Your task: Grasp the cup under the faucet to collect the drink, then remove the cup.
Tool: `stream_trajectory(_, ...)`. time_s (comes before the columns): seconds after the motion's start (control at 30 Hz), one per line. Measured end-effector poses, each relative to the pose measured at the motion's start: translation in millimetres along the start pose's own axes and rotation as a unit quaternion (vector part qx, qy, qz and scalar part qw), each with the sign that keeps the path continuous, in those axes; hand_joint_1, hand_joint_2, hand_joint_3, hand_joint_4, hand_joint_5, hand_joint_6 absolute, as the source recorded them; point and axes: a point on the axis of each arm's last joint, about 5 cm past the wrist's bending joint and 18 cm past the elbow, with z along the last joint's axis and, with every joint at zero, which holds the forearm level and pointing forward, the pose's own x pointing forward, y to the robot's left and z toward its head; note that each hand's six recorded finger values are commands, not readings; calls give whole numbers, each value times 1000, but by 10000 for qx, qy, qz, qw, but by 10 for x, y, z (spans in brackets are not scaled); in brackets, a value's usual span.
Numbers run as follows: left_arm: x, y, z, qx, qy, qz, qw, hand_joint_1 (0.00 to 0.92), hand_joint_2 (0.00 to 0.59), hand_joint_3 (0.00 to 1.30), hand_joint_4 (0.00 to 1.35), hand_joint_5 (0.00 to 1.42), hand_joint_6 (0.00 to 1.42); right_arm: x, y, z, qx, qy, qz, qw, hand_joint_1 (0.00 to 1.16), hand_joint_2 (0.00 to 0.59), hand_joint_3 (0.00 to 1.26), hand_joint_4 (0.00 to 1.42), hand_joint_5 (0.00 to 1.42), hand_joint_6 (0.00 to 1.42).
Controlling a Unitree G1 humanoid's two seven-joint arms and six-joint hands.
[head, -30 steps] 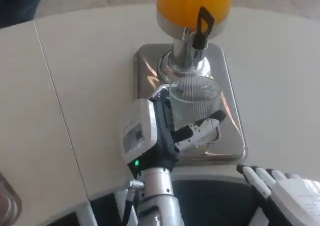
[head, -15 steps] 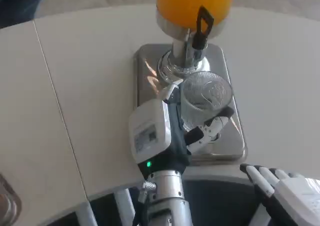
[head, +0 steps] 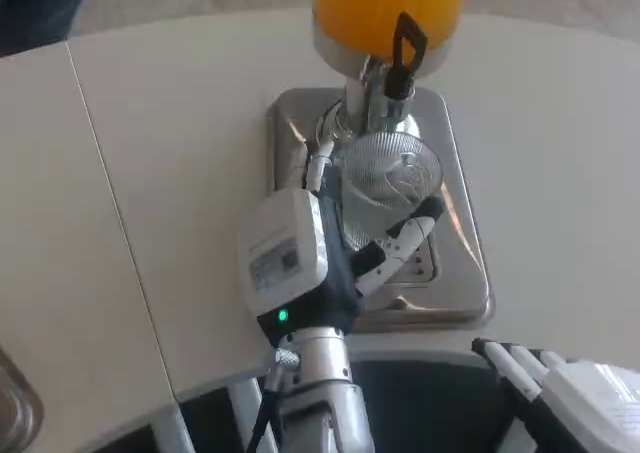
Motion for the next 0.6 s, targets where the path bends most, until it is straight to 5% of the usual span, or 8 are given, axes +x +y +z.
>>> stream_trajectory(0.37, 124, 105, 73, -539, -215, 34, 9983, 16, 55, 110, 12, 245, 342, 66, 33, -10, 119, 44, 114, 9999, 538, 421, 0, 0, 0, 0)
stream_trajectory(0.6, 134, 264, -75, -724, -213, 152, 9970, 1, 55, 114, 28, 249, 336, 122, 37, 3, 174, 16, 129, 9998, 542, 421, 0, 0, 0, 0)
